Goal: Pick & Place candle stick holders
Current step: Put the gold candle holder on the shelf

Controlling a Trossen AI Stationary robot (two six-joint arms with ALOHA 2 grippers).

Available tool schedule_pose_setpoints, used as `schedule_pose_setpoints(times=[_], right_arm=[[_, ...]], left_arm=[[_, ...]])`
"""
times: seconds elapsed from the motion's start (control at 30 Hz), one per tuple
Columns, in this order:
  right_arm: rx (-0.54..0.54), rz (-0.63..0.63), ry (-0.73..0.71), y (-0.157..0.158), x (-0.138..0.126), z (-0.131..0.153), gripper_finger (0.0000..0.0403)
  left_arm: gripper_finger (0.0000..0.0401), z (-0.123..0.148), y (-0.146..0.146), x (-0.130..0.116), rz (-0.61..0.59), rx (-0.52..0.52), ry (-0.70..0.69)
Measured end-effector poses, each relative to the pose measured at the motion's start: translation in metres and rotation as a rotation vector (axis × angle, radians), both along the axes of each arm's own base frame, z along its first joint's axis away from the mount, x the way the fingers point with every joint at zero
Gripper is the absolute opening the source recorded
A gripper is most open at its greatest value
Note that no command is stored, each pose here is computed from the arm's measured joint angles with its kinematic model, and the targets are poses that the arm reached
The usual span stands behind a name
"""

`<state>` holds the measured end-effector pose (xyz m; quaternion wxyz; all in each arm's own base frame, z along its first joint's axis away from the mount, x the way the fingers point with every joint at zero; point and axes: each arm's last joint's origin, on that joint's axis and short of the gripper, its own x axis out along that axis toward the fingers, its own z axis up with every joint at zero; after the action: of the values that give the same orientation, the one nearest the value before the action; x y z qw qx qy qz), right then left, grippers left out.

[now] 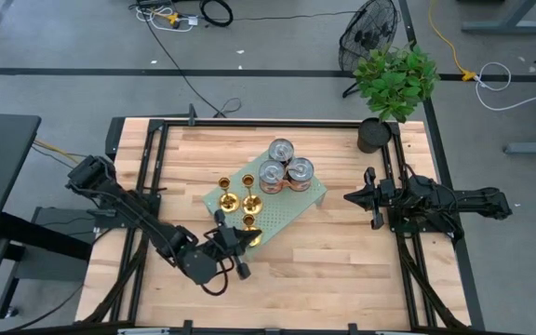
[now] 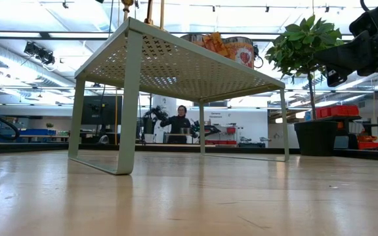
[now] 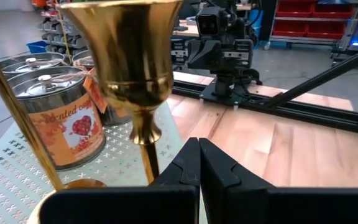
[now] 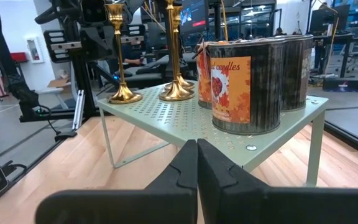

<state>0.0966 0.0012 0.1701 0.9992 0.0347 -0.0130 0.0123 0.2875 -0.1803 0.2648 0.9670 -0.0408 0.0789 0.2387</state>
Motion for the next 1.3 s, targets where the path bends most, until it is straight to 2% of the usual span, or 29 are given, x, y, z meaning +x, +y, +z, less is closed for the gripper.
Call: schedule_pose_setpoints(times=[1.3], right_arm=[[0.000, 0.000, 0.000, 0.000, 0.000, 0.000, 0.0003]], left_arm=[[0.0000, -0.011, 0.006, -0.007, 0.107, 0.162, 0.116]])
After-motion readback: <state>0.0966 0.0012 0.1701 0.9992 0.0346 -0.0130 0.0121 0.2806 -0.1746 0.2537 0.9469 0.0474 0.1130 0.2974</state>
